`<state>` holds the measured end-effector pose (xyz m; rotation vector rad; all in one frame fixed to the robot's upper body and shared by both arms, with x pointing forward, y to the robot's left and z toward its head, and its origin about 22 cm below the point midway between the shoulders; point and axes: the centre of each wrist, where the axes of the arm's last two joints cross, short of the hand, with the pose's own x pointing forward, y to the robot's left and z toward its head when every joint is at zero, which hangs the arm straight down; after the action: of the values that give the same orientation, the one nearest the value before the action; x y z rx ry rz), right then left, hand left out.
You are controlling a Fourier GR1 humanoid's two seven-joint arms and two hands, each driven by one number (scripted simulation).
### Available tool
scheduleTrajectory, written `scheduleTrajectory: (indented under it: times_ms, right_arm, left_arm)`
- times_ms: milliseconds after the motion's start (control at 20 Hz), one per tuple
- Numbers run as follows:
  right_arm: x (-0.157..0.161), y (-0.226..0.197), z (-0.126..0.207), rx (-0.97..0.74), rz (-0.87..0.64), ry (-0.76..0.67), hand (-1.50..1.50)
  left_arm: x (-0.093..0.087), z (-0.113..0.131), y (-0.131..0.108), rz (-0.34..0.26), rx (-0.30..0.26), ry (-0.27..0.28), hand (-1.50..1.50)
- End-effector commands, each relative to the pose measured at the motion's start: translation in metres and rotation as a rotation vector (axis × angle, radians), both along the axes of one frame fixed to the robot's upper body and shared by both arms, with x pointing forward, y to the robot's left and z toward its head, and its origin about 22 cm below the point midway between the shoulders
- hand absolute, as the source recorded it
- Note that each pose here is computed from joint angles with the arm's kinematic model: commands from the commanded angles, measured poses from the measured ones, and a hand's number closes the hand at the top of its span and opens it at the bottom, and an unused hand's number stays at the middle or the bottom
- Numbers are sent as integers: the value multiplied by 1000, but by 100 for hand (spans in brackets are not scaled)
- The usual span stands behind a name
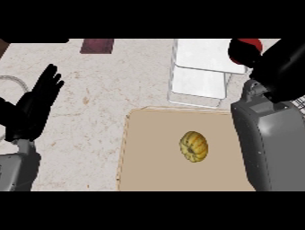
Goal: Pick the tomato from the tray and place it in the tiered shelf
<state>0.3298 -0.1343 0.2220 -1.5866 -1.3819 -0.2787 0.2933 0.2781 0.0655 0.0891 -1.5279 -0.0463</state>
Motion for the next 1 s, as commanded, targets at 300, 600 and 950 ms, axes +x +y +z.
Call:
scheduleTrajectory:
  times_ms: [300,600,950]
  right_arm:
    - [-53,-29,33,362,82,38,-150]
    - [-143,-50,29,343,115,-17,-150]
    - [-222,-61,27,297,256,-36,-150]
  left_arm:
    - [3,-10,3,19,7,9,0]
    - [-6,9,16,24,11,27,0]
    - [3,2,5,45,-10,5,0]
